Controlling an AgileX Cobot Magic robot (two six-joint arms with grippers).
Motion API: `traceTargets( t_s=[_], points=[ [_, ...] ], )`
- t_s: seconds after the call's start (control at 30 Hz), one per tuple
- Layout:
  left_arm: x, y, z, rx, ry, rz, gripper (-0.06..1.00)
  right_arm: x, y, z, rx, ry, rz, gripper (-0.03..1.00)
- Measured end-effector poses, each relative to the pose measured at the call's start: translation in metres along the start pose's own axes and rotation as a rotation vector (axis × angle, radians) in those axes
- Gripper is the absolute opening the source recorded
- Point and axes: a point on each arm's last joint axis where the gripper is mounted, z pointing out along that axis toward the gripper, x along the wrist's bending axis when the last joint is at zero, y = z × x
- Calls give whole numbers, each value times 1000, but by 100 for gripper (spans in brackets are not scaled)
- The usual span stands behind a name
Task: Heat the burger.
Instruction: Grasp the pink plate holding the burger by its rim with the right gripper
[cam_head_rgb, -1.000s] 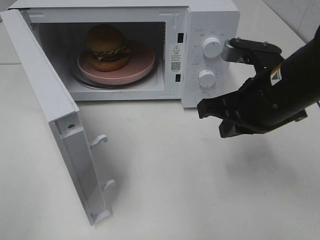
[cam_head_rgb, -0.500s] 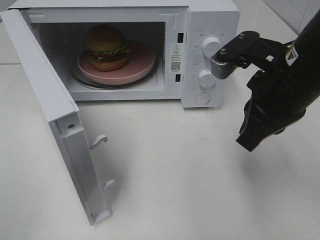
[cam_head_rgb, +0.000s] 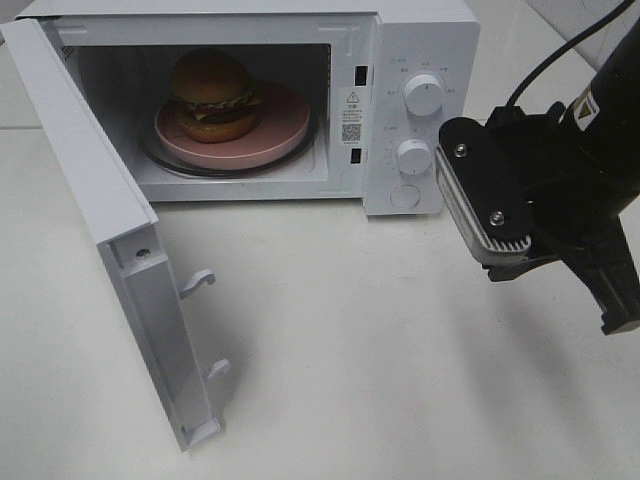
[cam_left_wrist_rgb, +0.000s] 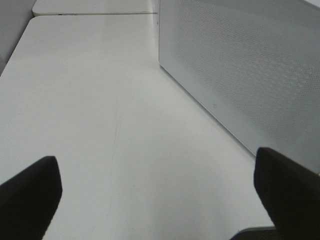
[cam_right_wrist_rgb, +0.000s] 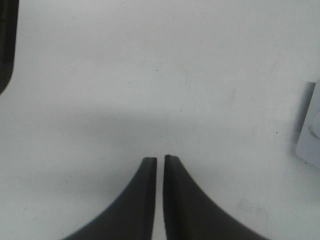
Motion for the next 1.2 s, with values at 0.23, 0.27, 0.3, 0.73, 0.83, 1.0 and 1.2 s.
traceTargets(
  t_s=[0.23,0.27,0.3,0.73,0.83,1.0,1.2],
  points=[
    [0,0,0,0,0,0,99,-3,2,0,33,-51,-86,22],
    [0,0,0,0,0,0,99,-3,2,0,33,-51,-86,22],
    [0,0,0,0,0,0,99,-4,5,0,23,-73,-90,31],
    [0,0,0,0,0,0,99,-15,11,0,-28,-190,-25,91],
    [0,0,0,0,0,0,99,-18,12,7,-26,-181,-22,93],
    [0,0,0,0,0,0,99,-26,21,15,-26,-201,-66,93],
    [0,0,0,0,0,0,99,-51,38,19,-41,-259,-102,93]
  ],
)
